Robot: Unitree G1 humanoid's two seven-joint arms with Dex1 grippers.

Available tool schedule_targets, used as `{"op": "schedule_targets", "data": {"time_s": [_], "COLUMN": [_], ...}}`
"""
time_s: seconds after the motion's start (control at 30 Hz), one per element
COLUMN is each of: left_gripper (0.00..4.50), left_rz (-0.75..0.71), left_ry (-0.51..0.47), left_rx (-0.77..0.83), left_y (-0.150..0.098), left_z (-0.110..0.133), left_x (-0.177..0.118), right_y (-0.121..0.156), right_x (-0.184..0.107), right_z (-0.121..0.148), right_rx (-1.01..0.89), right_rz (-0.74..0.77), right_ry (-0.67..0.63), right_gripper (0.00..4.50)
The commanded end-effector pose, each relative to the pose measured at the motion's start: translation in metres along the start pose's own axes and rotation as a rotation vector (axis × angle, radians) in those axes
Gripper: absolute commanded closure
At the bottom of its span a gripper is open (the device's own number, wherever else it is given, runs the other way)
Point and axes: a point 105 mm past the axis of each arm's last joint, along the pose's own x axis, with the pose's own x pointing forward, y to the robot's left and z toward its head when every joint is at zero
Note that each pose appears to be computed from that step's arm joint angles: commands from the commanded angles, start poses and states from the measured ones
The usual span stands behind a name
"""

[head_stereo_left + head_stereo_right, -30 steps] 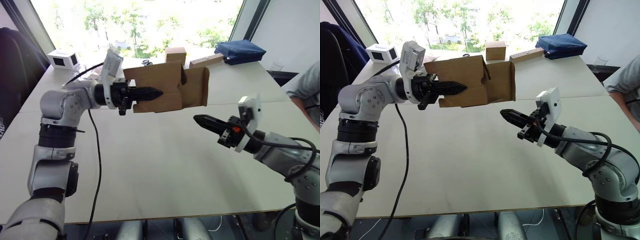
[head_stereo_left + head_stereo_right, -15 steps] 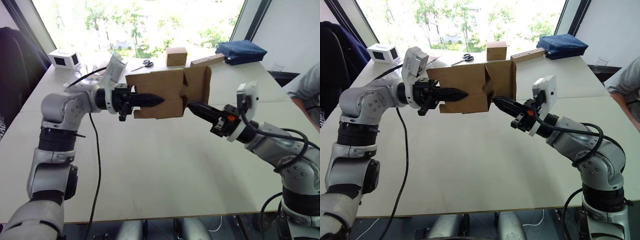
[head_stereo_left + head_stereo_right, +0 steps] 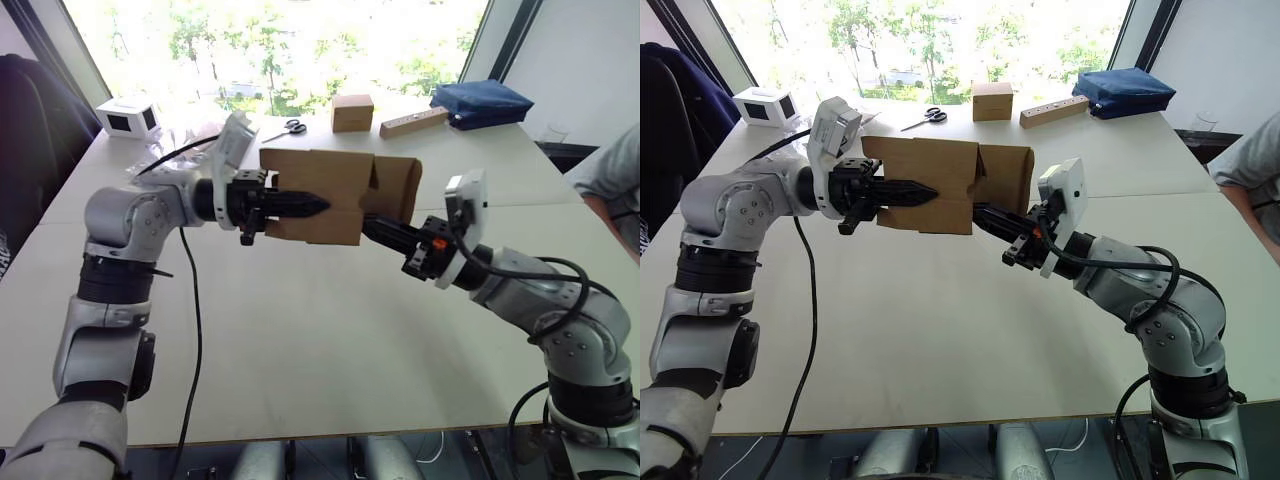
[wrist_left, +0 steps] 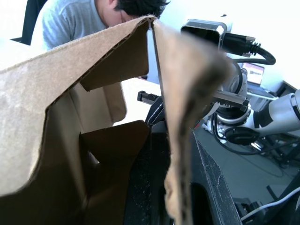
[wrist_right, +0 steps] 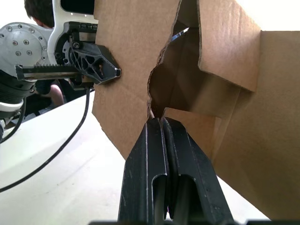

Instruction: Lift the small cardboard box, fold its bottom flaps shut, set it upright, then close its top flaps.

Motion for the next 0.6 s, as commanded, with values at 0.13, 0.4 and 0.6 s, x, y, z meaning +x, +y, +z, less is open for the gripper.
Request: {"op": "schedule_targets", "data": {"time_s": [0.13, 0.4, 0.6], "left_gripper": [4.50, 4.50, 4.50], "left_rz": [0.023, 0.015, 0.015], "left_ry": [-0.036, -0.058, -0.067], "left_rx": [0.071, 0.082, 0.087], "left_y": [-0.003, -0.007, -0.009], "left_z": [0.018, 0.021, 0.022], "left_x": [-0.008, -0.006, -0.004], "right_y": [-0.033, -0.109, -0.113], "right_x": [-0.052, -0.055, -0.013], "right_z": [0.061, 0.034, 0.011], "right_rx": [0.053, 0.037, -0.021], "right_rz": [-0.097, -0.382, -0.358], "right_ry": [-0.220, -0.179, -0.095], "right_gripper": [4.47, 4.47, 4.47]}}
